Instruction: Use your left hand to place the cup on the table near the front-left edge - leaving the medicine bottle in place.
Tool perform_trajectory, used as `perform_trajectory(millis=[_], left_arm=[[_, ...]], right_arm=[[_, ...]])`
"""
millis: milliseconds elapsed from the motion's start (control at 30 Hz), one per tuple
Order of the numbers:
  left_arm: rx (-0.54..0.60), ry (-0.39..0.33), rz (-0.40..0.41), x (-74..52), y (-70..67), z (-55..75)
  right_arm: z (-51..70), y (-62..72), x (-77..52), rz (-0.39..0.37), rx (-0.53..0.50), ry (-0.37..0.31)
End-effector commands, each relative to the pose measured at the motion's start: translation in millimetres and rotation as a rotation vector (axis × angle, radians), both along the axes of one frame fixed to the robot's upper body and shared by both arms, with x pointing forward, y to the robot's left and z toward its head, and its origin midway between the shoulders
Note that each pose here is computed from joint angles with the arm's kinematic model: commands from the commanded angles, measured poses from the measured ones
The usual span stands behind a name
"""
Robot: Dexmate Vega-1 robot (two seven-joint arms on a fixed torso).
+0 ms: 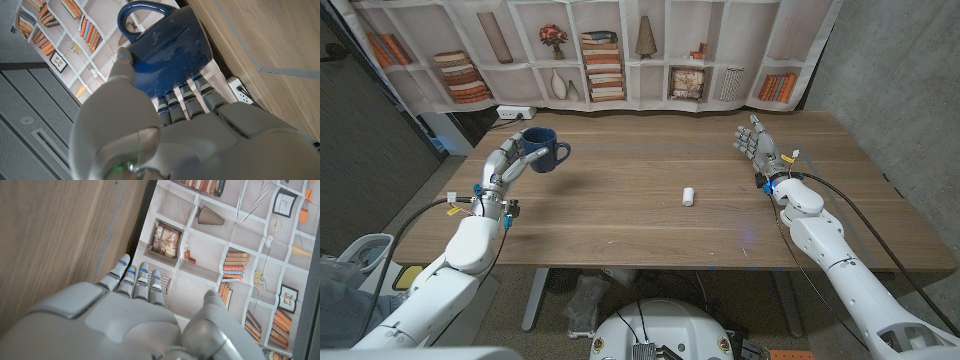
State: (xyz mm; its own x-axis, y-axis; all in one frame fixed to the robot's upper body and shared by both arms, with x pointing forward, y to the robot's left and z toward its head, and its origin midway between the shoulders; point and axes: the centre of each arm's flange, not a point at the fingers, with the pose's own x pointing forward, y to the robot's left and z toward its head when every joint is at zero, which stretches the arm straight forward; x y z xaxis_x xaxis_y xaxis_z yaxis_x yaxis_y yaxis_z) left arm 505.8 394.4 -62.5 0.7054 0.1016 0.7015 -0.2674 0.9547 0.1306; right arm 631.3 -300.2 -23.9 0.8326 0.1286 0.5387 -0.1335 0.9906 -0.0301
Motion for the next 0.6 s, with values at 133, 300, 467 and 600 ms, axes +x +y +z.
perform_trajectory(millis=[133,300,467,600], left_arm=[[-0.018,-0.004,-0.036,-8.9,-1.2,-19.7],[-0.024,-0.001,-0.048,-10.7,0.2,-24.7],[-0.027,0.002,-0.060,-12.4,0.7,-30.4],[-0.029,-0.001,-0.067,-15.4,0.9,-34.8]], right_arm=[[0.1,3.0,-4.3,-0.011,0.000,-0.004],[-0.9,5.5,-5.5,-0.011,0.002,-0.005],[-2.0,8.0,-6.0,-0.010,0.003,-0.006],[-2.5,10.3,-6.3,-0.011,0.003,-0.007]])
